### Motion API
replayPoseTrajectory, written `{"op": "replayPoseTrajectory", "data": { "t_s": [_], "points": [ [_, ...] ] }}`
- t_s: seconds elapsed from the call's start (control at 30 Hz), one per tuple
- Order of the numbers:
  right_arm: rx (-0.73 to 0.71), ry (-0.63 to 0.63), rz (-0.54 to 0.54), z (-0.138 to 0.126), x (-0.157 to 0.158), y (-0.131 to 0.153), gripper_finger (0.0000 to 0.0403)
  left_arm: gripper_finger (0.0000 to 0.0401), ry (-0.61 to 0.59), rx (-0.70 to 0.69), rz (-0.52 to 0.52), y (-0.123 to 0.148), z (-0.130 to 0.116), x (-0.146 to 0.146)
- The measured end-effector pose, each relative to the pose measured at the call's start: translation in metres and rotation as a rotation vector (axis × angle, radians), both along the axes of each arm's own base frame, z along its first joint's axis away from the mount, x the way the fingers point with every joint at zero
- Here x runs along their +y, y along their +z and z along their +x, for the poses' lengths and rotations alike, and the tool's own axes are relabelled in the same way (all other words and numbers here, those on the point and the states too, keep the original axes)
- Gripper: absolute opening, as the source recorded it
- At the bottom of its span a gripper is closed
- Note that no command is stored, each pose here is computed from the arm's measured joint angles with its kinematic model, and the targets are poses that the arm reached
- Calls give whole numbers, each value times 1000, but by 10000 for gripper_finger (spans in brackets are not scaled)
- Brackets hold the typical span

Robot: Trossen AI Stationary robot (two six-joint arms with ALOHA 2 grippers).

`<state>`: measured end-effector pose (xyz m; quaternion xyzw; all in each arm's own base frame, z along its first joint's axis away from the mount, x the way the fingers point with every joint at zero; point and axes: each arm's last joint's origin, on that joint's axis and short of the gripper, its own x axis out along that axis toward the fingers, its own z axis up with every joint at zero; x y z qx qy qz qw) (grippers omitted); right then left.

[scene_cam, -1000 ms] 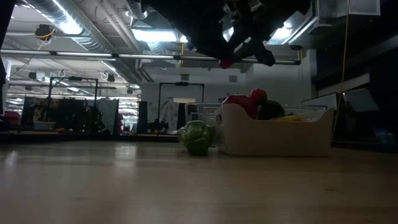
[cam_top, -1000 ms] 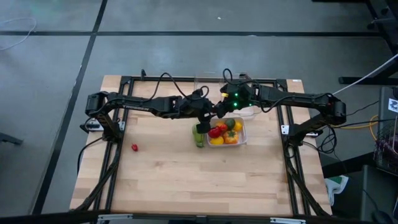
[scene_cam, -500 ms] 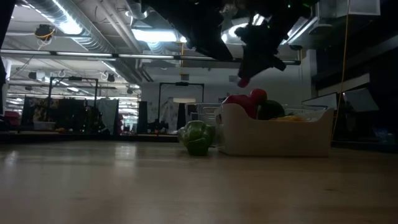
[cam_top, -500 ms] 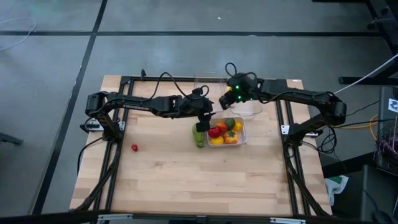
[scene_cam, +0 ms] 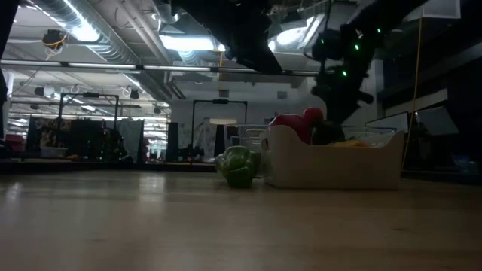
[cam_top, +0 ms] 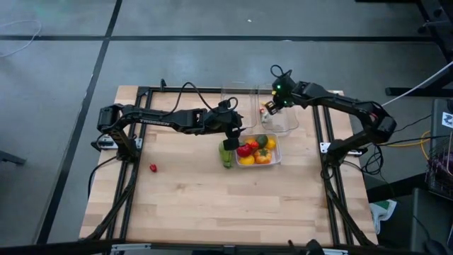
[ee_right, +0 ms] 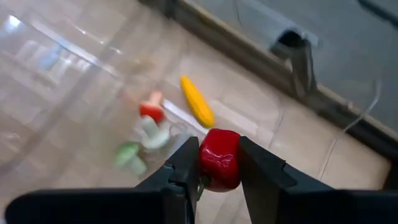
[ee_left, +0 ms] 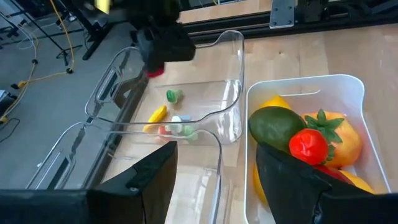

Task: Sort produce into baskets
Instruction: Put the bottom red bell pepper into the right transparent bin, then put the red bell pepper into the right transparent bin

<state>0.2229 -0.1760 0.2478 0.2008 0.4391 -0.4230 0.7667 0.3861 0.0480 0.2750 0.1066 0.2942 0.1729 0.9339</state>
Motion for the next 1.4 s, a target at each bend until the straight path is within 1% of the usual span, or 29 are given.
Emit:
{"op": "replayPoseTrajectory", "data": {
  "t_s": [0.13,0.27,0.5,0.67,0.97,1.07,1.27,1.4],
  "points": [
    [10,-25,46,-12,-4,-22,95,214,2,-1,-3,0,0,0],
    [10,-29,60,-17,-3,-39,95,214,2,-1,-3,0,0,0],
    [10,-15,87,-22,3,-56,95,214,2,-1,-4,0,0,0],
    [15,-18,108,-24,5,-60,104,214,2,-1,-4,0,0,0],
    [13,-18,108,-23,5,-60,148,214,0,1,0,0,0,0],
    [13,-18,108,-23,5,-60,157,214,-19,15,28,0,0,0],
    [15,-18,108,-24,5,-60,163,214,-93,79,136,0,-1,0],
    [20,-19,110,-24,5,-60,163,214,-101,132,134,10,-16,-2]
  ]
}}
